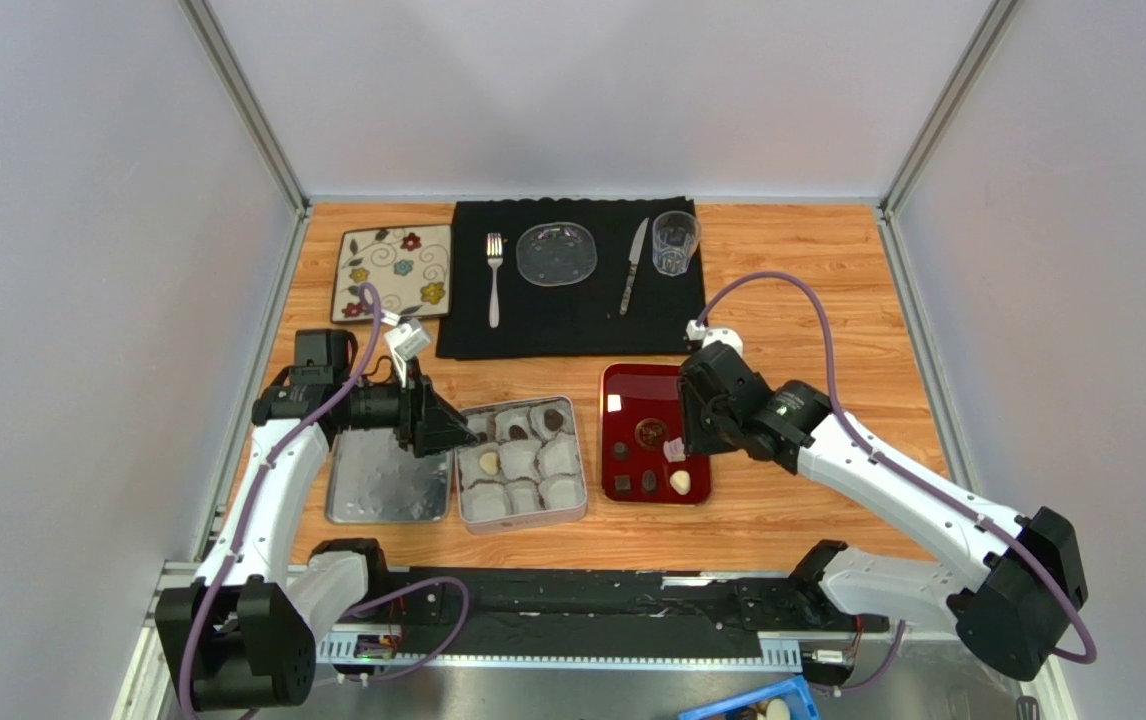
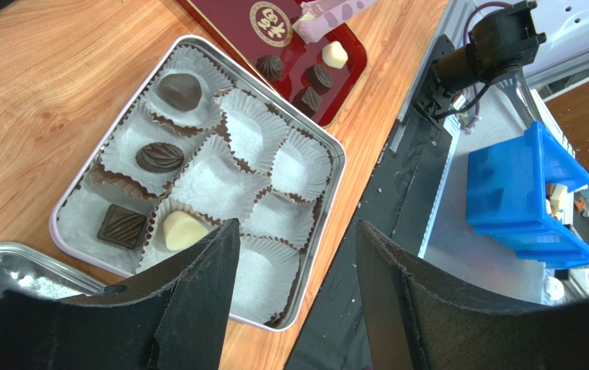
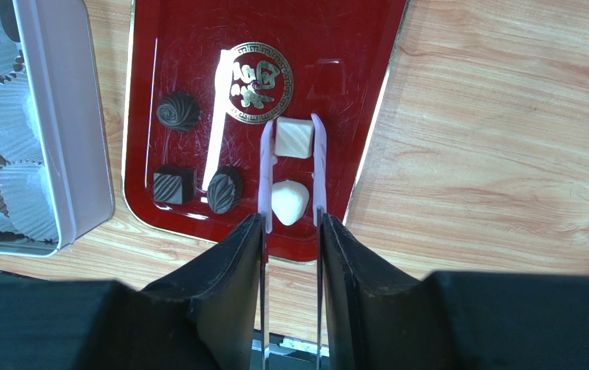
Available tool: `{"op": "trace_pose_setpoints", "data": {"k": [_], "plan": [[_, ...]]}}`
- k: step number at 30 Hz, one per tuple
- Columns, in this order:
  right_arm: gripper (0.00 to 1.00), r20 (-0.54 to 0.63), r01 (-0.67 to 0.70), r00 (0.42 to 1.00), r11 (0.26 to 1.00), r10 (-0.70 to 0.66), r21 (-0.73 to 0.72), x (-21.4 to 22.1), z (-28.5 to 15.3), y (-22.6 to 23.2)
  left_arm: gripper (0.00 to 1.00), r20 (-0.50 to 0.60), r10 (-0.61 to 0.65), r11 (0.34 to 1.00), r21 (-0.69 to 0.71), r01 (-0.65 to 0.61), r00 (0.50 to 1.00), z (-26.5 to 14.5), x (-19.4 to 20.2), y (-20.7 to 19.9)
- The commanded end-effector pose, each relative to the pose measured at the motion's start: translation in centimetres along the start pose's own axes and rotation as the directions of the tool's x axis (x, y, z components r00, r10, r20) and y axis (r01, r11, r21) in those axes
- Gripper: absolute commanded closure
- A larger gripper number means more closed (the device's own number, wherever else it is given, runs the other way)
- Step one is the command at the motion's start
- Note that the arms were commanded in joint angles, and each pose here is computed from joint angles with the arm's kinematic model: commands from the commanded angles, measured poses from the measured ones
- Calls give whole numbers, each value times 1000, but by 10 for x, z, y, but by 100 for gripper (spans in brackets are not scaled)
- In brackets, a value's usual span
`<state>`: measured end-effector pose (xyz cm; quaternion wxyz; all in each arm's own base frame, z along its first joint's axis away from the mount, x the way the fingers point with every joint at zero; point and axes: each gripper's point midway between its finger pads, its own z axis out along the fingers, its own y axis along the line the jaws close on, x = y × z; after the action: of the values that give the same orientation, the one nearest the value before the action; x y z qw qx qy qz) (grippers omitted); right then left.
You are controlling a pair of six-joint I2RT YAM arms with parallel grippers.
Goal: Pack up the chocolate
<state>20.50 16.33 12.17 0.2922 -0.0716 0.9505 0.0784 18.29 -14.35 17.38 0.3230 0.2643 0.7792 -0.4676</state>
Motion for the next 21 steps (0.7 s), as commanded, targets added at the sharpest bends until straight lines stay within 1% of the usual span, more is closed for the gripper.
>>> {"op": "trace_pose_setpoints", "data": {"k": [1,3,4,7,11,16,20,21], "plan": [[68,26,-4,1000,1000,5,-18,-6,4,3,35,23,65,998,15,-65,998,-4,-12,-8],[71,33,-3,999,1000,4,-21,-8,3,4,35,21,66,998,17,-66,998,-4,-11,-8],[75,34,-2,999,1000,2,-21,-9,2,4,36,21,66,998,13,-67,998,-4,-11,-7],[82,60,5,998,999,-3,-45,-20,-6,9,36,16,66,998,13,-66,998,-3,-8,-6],[84,110,14,994,994,-2,-109,-42,-27,23,36,4,59,998,4,-59,998,-1,-1,0],[85,180,73,983,972,-32,-224,-66,-60,57,36,-25,61,995,-74,-62,998,2,10,23],[86,204,122,977,951,-65,-283,-79,-76,88,36,-60,44,984,-168,-54,997,2,19,47],[86,203,141,976,944,-81,-299,-77,-79,97,36,-71,50,970,-235,-66,996,0,19,61]]}}
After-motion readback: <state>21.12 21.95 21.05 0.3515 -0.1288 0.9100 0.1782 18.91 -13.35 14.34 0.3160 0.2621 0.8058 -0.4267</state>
